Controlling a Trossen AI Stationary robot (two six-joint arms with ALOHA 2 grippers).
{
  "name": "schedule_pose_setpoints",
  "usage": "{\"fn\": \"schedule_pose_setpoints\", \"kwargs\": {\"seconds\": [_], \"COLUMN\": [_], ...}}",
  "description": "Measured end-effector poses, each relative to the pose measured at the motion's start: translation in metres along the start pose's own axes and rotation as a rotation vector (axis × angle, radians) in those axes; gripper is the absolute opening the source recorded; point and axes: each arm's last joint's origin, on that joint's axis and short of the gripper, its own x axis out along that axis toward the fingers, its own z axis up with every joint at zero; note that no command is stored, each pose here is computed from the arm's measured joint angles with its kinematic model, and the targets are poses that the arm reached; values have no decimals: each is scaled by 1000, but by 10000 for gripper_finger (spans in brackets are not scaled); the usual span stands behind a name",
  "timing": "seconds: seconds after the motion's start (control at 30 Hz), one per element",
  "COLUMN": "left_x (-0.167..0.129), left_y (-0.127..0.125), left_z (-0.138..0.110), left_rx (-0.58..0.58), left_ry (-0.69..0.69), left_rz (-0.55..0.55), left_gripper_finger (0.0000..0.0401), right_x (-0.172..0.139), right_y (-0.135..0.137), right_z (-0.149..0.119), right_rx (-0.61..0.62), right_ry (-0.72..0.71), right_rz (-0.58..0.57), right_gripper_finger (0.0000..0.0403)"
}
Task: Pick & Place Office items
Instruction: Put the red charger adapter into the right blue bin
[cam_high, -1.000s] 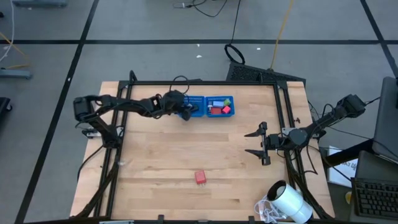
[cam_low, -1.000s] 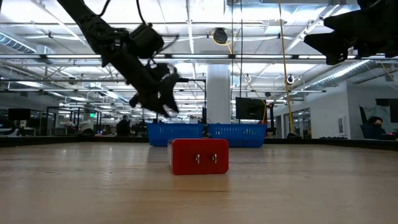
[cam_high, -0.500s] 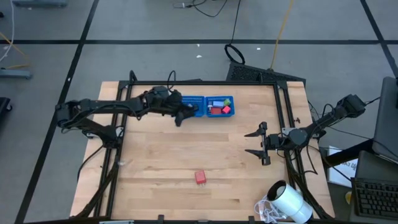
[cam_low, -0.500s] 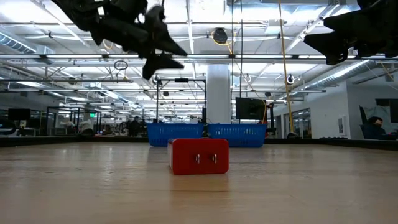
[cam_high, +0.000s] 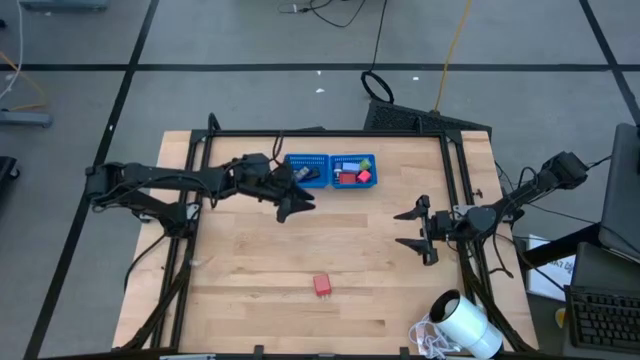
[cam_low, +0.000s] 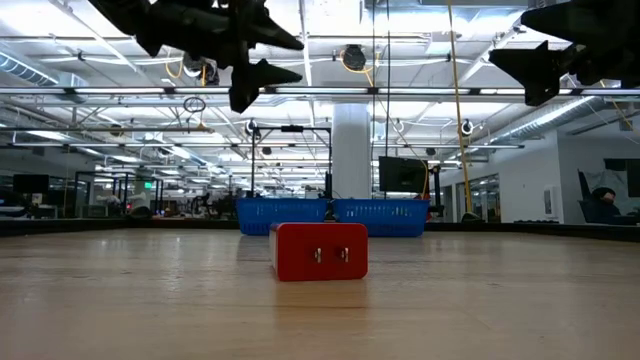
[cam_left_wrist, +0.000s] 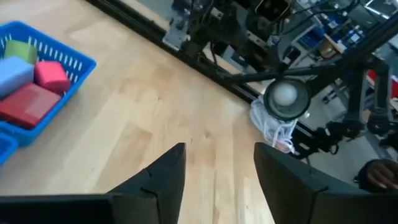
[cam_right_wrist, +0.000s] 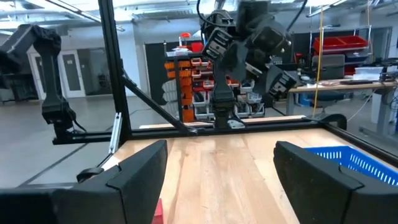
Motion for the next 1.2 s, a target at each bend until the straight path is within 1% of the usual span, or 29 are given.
{"fn": "schedule_pose_setpoints", "kwargs": {"seconds": [0.13, 0.2, 0.27, 0.3, 0.37, 0.47, 0.53, 0.57, 0.63, 0.7, 0.83, 0.9, 1.0, 1.07, 1.2], "left_x": [2, 4, 9, 11, 19, 32, 38, 40, 48, 57, 79, 90, 107, 117, 135], "left_y": [-9, -14, -21, -29, -50, -88, -111, -122, -142, -160, -192, -200, -197, -190, -173], "left_z": [0, -3, -7, -9, -18, -41, -57, -64, -75, -87, -102, -109, -126, -137, -156], "left_rx": [22, -30, -99, -105, -68, 35, 103, 124, 129, 139, 237, 318, 430, 456, 467], "left_ry": [-48, -32, -9, -4, 6, 0, -49, -77, -100, -59, 107, 203, 344, 392, 445], "left_rz": [-5, -21, -85, -141, -251, -411, -481, -491, -454, -380, -183, -73, 103, 189, 261], "left_gripper_finger": [203, 207, 210, 211, 211, 212, 212, 212, 212, 217, 249, 270, 295, 306, 316], "right_x": [0, 0, 0, 0, 0, 0, 0, 0, 0, 0, 0, 0, 0, 0, 0], "right_y": [0, 0, 0, 0, 0, 0, 0, 0, 0, 0, 0, 0, 0, 0, 0], "right_z": [0, 0, 0, 0, 0, 0, 0, 0, 0, 0, 0, 0, 0, 0, 0], "right_rx": [3, 2, 1, 1, 1, 1, 0, 0, 0, 0, 0, 0, 0, 0, 0], "right_ry": [1, 2, 2, 2, 1, 1, 2, 2, 2, 2, 2, 2, 2, 2, 2], "right_rz": [0, -1, -1, -1, -1, -1, -1, -1, -2, -1, -1, -2, -1, -1, -1], "right_gripper_finger": [281, 281, 281, 281, 281, 281, 281, 281, 281, 281, 281, 281, 281, 281, 281]}}
